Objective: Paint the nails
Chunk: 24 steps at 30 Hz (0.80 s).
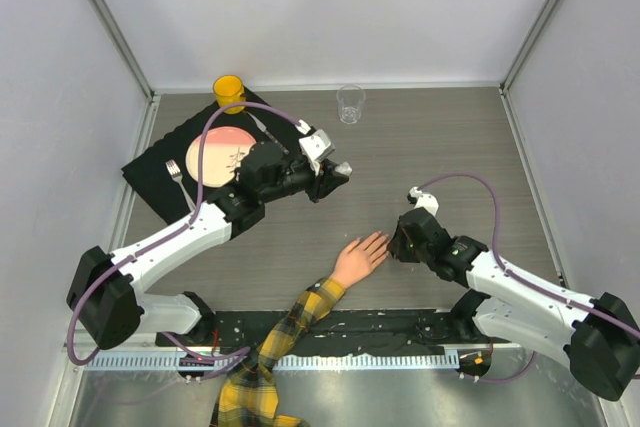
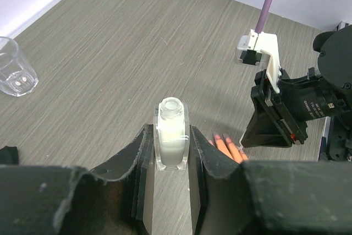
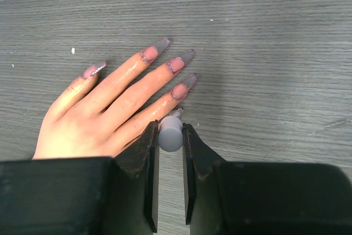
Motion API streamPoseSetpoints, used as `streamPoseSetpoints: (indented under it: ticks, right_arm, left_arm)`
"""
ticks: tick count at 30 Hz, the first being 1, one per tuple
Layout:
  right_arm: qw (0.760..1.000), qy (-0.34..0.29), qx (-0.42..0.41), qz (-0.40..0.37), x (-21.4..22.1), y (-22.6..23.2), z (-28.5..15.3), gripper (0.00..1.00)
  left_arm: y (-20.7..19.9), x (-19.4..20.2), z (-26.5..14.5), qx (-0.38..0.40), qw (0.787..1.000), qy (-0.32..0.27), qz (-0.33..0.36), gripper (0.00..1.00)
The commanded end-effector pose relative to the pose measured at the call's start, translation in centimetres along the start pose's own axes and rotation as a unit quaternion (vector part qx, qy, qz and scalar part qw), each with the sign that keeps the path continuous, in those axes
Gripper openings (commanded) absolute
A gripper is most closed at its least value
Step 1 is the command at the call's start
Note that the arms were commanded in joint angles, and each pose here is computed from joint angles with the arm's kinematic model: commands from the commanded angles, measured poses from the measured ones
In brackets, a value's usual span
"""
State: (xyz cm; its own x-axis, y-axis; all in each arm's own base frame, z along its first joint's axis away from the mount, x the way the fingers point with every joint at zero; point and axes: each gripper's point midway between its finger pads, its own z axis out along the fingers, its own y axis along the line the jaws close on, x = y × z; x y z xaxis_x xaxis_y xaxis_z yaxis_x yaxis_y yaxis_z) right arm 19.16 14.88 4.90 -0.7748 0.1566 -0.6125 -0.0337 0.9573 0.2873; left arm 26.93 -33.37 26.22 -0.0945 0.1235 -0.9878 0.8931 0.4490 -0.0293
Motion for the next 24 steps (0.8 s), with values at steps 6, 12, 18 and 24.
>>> streamPoseSetpoints:
  ticks: [6, 12, 18, 24]
  right_arm:
    - [0.999, -0.015, -0.030, 0.008, -1.29, 1.45, -0.80, 0.01]
    - [0.999, -0.011, -0.028, 0.011, -1.03, 1.31, -0.92, 0.01]
    - [1.000, -0.013, -0.021, 0.016, -1.05, 1.07, -0.82, 0.01]
    - [1.000, -0.022, -0.003, 0.018, -1.43, 0.55, -0.52, 0.01]
  left_arm:
    - [-0.07, -3.52, -0.20, 0.004, 0.999, -0.043, 0.022, 0.00]
    - [-0.08, -3.47, -0.13, 0.005, 0.999, -0.042, 0.020, 0.00]
    - [-0.14, -3.47, -0.13, 0.007, 0.999, -0.042, 0.020, 0.00]
    - [-0.09, -3.42, -0.10, 0.006, 0.999, -0.041, 0.020, 0.00]
